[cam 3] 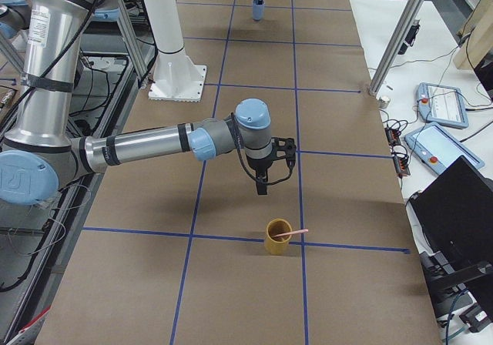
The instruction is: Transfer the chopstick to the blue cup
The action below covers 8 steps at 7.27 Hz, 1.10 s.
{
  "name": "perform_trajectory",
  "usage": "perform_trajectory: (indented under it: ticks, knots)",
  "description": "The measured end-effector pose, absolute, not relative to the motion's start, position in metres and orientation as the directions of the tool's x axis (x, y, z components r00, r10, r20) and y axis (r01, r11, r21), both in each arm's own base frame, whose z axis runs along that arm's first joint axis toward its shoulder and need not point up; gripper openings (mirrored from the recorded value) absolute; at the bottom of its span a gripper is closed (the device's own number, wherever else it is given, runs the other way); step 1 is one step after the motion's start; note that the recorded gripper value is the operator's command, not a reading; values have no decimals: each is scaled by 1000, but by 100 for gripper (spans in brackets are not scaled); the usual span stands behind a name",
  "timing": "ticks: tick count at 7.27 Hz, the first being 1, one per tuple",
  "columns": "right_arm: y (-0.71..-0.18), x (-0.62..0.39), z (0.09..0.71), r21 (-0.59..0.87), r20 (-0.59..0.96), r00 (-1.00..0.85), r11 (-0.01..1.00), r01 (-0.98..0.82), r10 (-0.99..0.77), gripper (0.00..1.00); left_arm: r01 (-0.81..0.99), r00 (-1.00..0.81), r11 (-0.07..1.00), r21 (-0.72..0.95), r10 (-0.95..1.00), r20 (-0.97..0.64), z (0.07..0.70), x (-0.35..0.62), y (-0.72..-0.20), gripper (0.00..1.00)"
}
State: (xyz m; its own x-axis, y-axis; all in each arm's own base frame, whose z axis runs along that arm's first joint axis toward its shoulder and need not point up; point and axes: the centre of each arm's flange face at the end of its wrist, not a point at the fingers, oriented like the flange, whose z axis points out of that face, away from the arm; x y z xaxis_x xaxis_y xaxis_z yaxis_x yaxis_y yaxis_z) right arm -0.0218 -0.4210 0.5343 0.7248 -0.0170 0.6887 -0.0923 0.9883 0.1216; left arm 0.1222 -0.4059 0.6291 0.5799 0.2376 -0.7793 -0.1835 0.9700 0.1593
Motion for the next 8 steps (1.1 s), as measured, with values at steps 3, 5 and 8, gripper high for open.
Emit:
perform_trajectory:
  ticks: [3, 5, 8]
  knots:
    - [-422, -22, 533, 124, 691, 723, 988, -93, -19, 100, -171, 468, 964, 203, 261, -845, 567, 126, -411, 0]
    - [-423, -23, 532, 127, 693, 720, 988, -92, -22, 100, -55, 434, 988, 143, 153, -888, 487, 148, -448, 0]
    - [-424, -23, 531, 129, 695, 718, 988, -91, -25, 100, 16, 400, 1000, 13, 6, -917, 360, 267, -476, 0]
